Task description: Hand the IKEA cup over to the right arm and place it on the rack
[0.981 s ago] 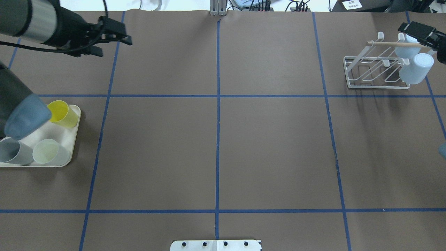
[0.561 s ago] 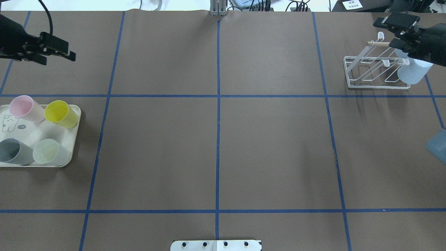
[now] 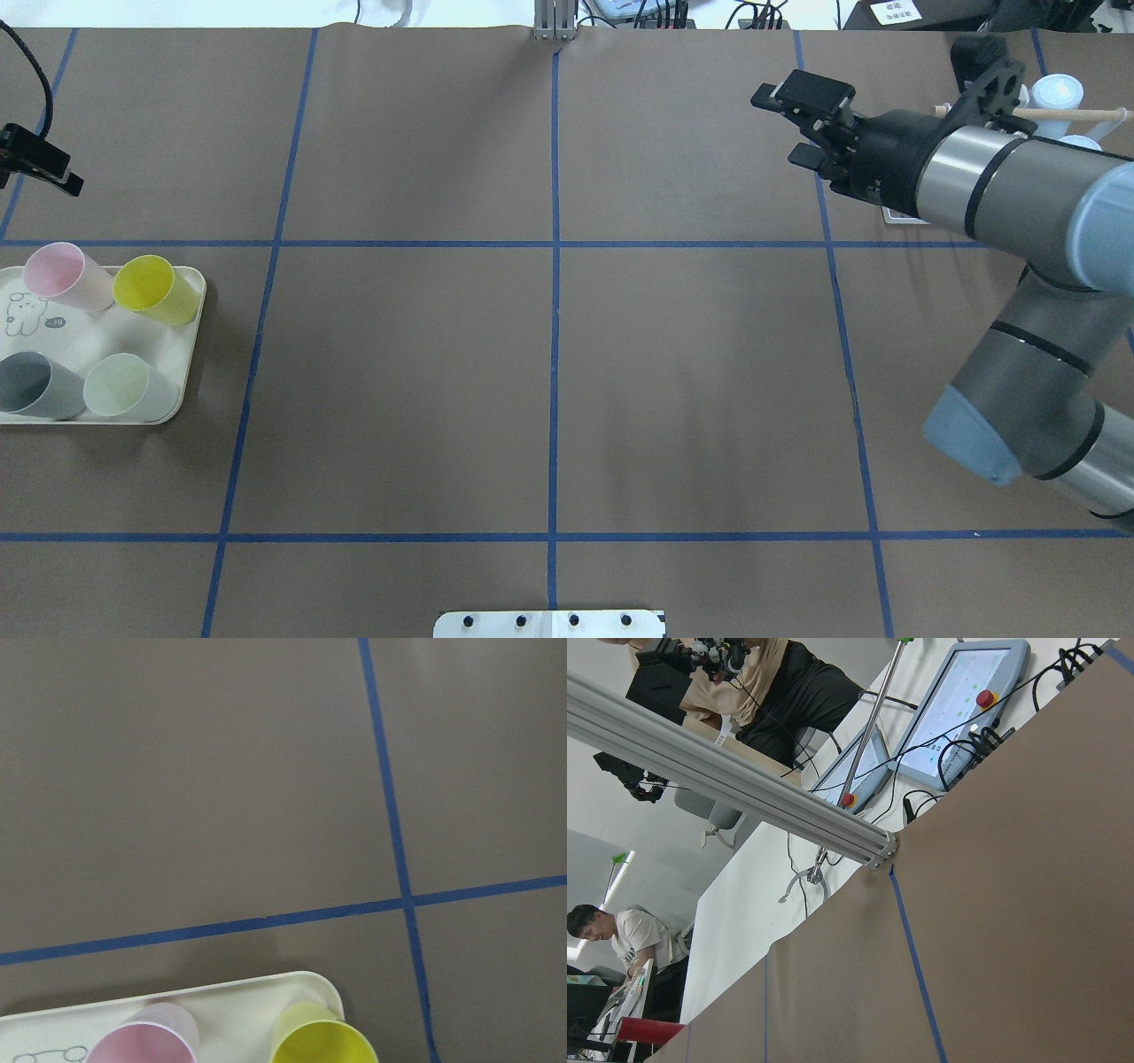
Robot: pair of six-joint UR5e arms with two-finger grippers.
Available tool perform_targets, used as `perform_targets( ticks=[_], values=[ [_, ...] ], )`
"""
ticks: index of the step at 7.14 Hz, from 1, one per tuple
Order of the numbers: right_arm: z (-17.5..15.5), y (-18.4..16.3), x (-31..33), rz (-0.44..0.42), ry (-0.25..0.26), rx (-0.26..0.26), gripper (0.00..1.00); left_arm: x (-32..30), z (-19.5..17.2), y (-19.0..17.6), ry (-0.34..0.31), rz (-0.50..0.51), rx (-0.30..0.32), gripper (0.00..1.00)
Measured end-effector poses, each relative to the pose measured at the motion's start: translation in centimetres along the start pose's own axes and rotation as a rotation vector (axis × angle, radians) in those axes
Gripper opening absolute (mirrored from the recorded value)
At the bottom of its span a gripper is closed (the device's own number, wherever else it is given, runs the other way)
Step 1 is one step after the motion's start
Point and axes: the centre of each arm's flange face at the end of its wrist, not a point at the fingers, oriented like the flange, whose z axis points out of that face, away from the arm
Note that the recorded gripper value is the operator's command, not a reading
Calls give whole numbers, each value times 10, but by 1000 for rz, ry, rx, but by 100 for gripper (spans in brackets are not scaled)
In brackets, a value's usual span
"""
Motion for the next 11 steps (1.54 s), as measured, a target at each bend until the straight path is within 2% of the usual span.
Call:
perform_targets(
  ticks=[2, 5, 11],
  values=[
    [15, 23, -13, 52, -28, -6, 100, -37, 31, 5, -7, 27, -17, 100],
    [19, 31, -22, 85, -44, -17, 100, -83, 70, 14, -8, 30, -21, 100],
    [20, 32, -21, 86, -43, -19, 100, -96, 88, 33, -19, 14, -48, 100]
  ],
)
